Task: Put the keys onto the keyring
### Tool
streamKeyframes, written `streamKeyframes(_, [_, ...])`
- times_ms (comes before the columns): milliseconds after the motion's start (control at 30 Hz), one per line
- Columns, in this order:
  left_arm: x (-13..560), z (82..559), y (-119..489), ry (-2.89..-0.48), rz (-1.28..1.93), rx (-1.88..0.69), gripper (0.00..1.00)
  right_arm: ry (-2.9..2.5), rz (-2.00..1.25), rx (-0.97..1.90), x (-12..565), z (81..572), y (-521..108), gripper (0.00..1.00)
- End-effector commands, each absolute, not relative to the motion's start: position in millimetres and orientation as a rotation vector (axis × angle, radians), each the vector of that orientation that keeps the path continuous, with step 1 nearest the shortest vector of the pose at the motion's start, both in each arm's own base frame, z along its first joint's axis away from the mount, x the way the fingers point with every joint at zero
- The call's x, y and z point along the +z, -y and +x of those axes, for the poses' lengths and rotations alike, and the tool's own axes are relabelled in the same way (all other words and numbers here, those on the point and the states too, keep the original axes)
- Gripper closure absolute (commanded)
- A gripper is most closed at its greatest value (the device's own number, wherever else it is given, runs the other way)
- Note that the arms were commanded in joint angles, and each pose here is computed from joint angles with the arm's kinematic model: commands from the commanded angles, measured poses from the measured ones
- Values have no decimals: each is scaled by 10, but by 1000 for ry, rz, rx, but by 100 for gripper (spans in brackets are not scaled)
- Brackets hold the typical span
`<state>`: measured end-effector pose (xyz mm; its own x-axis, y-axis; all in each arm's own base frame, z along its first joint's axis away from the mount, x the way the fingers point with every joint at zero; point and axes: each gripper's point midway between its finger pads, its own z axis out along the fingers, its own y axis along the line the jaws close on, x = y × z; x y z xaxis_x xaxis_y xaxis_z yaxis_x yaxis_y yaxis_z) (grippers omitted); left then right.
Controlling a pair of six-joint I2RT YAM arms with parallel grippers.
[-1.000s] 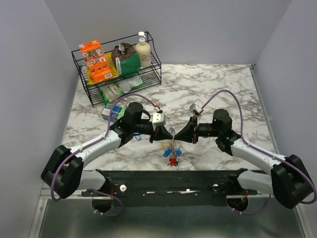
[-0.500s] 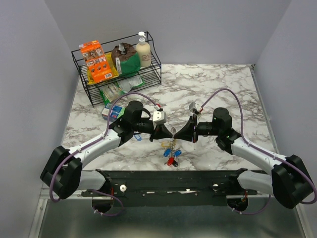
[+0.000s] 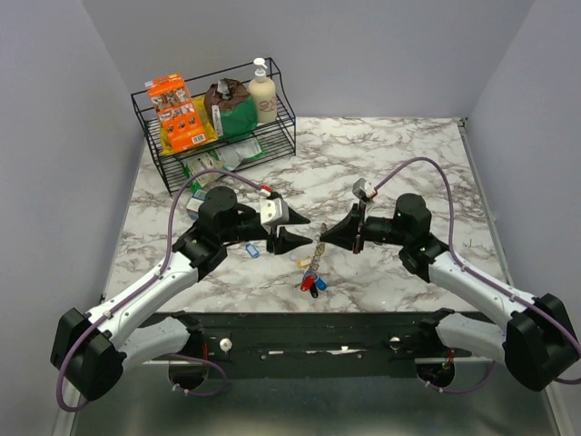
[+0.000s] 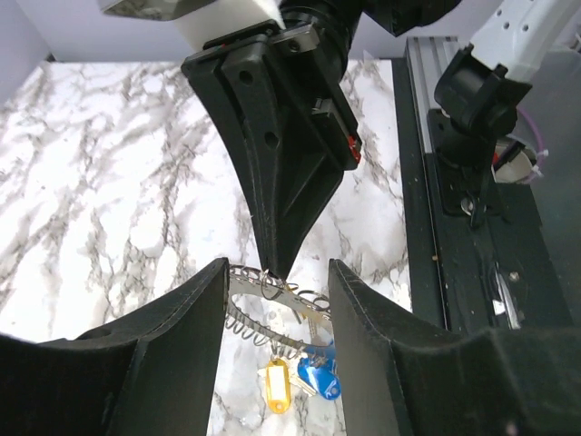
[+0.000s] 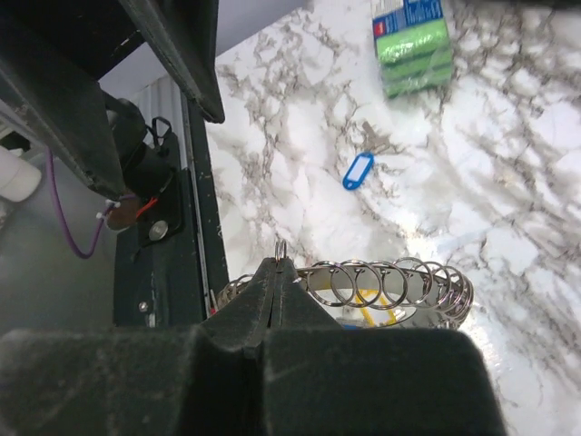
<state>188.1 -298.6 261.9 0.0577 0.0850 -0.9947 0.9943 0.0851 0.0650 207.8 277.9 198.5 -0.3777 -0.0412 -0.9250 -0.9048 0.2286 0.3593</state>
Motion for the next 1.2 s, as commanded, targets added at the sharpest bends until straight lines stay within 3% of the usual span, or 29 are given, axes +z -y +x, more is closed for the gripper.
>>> streamKeyframes(0, [2846, 1901, 2953, -1227, 1169, -1041, 43, -1409, -916, 1162, 2404, 2112, -2741, 99])
streamKeyframes(667, [3137, 1589, 3056, -1025, 1248, -1276, 47, -848, -1033, 1089, 2986, 1439, -2506, 100])
streamKeyframes(1167, [3218, 1461, 3256, -972, 1261, -1352, 56, -768, -967, 1058, 3143, 1352, -2401, 100])
